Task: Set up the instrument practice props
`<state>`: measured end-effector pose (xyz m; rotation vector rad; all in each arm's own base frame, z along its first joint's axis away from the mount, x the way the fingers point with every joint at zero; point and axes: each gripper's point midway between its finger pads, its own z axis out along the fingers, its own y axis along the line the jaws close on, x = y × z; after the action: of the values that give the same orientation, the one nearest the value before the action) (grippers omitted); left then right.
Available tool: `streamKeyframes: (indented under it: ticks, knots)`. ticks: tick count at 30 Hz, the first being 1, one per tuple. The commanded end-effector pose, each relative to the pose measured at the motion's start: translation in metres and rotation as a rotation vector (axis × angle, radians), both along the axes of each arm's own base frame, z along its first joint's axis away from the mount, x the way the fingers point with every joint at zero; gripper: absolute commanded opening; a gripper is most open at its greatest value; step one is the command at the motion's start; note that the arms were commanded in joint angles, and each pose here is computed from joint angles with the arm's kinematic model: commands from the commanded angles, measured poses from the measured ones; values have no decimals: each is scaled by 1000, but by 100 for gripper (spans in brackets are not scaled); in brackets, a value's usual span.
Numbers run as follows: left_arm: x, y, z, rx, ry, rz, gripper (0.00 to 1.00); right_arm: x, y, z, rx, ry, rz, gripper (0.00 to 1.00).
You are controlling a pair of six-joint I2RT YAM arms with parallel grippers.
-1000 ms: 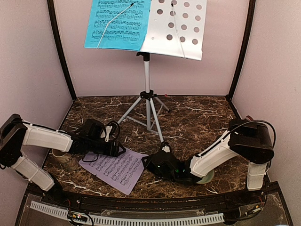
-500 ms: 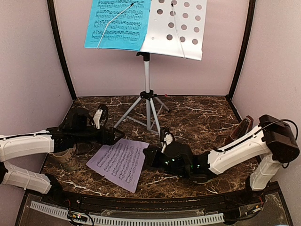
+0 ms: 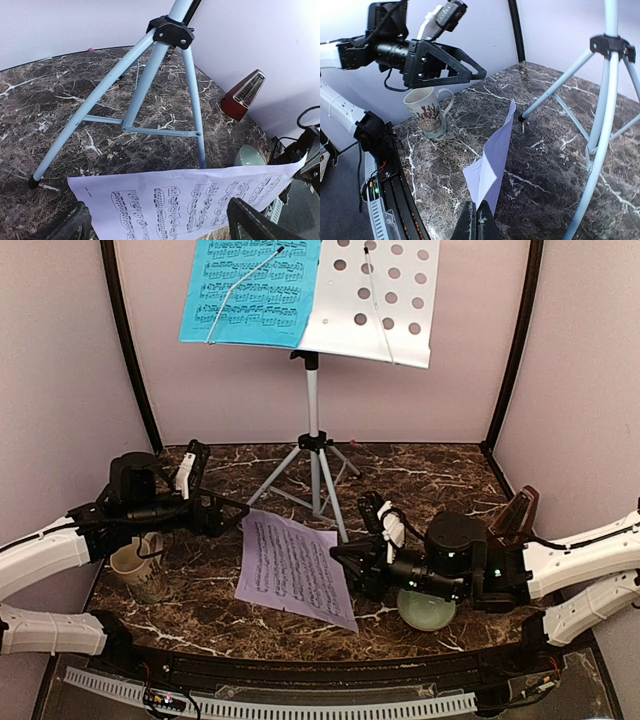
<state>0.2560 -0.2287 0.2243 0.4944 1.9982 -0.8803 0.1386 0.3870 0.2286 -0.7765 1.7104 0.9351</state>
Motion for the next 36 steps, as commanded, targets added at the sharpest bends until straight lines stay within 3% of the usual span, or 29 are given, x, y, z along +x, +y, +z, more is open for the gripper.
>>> streamKeyframes:
  ticks: [1, 10, 20, 26, 36]
  knots:
    - [-17, -9, 7, -7, -46, -128, 96, -24, -10, 14, -73, -152, 151, 0]
    - [-37, -6, 26, -101, -200, -181, 96, -36, -38, 82, -18, -248, 183, 0]
    - [-26, -16, -3, -97, -130, -195, 96, -41, -73, 140, 68, -293, 156, 0]
    - [-42, -30, 23, -235, -212, -324, 95, -49, -89, 167, 126, -297, 167, 0]
    - [-44, -45, 54, -290, -293, -428, 93, -58, -102, 187, 188, -297, 197, 0]
